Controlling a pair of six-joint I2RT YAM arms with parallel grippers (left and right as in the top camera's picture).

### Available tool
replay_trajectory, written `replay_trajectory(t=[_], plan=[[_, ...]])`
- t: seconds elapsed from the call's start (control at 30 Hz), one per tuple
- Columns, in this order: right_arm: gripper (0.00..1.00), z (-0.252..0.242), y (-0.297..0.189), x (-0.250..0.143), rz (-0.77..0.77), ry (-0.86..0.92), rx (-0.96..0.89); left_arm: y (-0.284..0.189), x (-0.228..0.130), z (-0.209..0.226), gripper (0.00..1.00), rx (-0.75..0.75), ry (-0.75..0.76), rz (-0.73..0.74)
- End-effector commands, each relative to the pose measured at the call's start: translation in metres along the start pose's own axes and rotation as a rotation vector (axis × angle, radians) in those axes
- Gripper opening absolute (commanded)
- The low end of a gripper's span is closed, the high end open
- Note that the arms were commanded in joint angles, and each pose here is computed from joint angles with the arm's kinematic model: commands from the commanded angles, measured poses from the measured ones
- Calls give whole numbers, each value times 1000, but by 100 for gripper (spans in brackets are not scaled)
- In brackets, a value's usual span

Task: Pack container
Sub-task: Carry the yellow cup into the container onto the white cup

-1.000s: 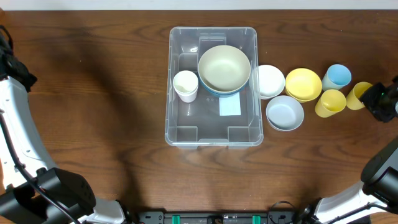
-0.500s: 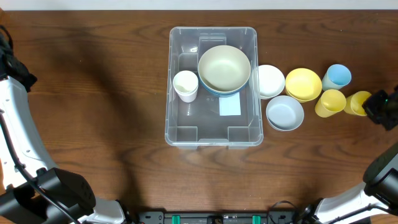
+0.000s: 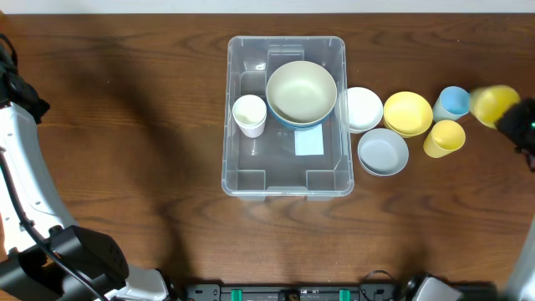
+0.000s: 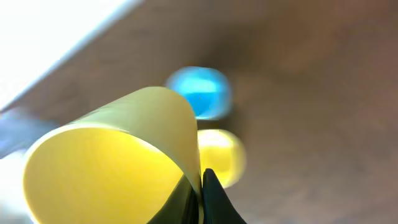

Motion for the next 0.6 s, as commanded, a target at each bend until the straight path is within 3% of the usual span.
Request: replay_trajectory(t=[0.0, 0.27, 0.57], plan=[[2, 63, -44, -22, -15, -170, 198, 3, 0, 2, 98, 22, 7, 4], [1, 183, -95, -91, 29, -411, 401, 3, 1, 2, 98, 22, 6, 3], [2, 275, -33, -175, 238, -635, 380, 3, 1, 2, 98, 22, 6, 3]])
Point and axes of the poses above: each gripper's point midway between its finger pads, its own y axis out along the fingers, its own z axis along the line the jaws close on, x = y × z, the point moved 5 cm from there along -y, back along the fingers, and after that the axes turned 14 degrees about y, right-handed, at the moved point
